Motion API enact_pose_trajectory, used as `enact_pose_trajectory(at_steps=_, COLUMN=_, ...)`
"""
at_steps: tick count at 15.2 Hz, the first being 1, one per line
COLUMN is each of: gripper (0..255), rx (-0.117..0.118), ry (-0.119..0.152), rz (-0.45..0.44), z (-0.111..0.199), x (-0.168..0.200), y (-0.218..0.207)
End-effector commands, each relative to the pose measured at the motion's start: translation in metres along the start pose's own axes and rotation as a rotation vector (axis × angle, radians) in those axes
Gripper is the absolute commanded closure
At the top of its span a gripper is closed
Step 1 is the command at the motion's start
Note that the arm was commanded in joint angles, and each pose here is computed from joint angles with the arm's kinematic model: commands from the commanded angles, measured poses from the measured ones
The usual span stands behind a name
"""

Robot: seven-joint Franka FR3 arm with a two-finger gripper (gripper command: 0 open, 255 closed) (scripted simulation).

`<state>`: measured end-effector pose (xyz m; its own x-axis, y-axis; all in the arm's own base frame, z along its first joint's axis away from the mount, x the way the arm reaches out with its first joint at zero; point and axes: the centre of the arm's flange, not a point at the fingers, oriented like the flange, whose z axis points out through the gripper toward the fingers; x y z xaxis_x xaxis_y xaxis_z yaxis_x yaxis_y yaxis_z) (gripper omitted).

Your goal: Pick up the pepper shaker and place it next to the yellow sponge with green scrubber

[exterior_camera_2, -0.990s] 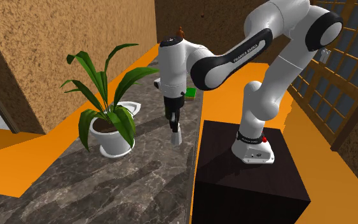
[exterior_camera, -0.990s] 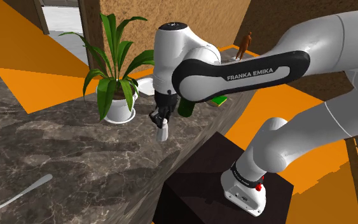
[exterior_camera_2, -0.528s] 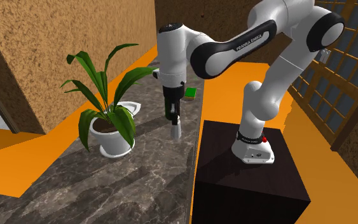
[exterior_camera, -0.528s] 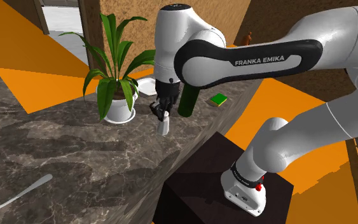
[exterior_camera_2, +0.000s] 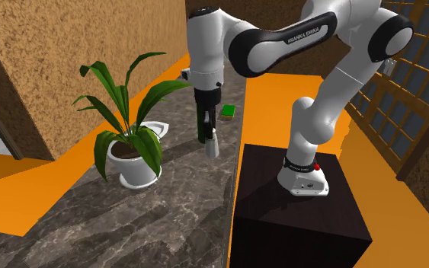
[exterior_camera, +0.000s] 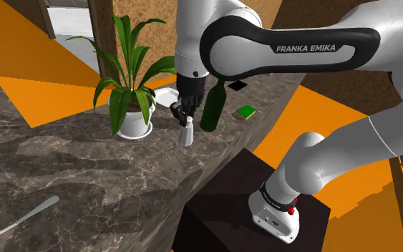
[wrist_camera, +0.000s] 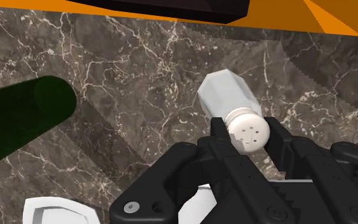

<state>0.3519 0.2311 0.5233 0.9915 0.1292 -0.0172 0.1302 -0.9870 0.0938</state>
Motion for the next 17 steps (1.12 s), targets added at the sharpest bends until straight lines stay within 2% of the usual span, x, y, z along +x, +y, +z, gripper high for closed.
enact_pose_trajectory(at_steps=1, gripper=255, rx=0.000, ry=0.000, rz=0.000, z=-0.011, x=-0.001, y=0.001)
enact_pose_trajectory(at_steps=4, gripper=255, rx=0.000, ry=0.000, rz=0.000, z=-0.022, x=-0.001, y=0.002)
enact_pose_trajectory(at_steps=17, gripper=255, rx=0.000, ry=0.000, rz=0.000, z=-0.006, x=-0.029, y=0.171)
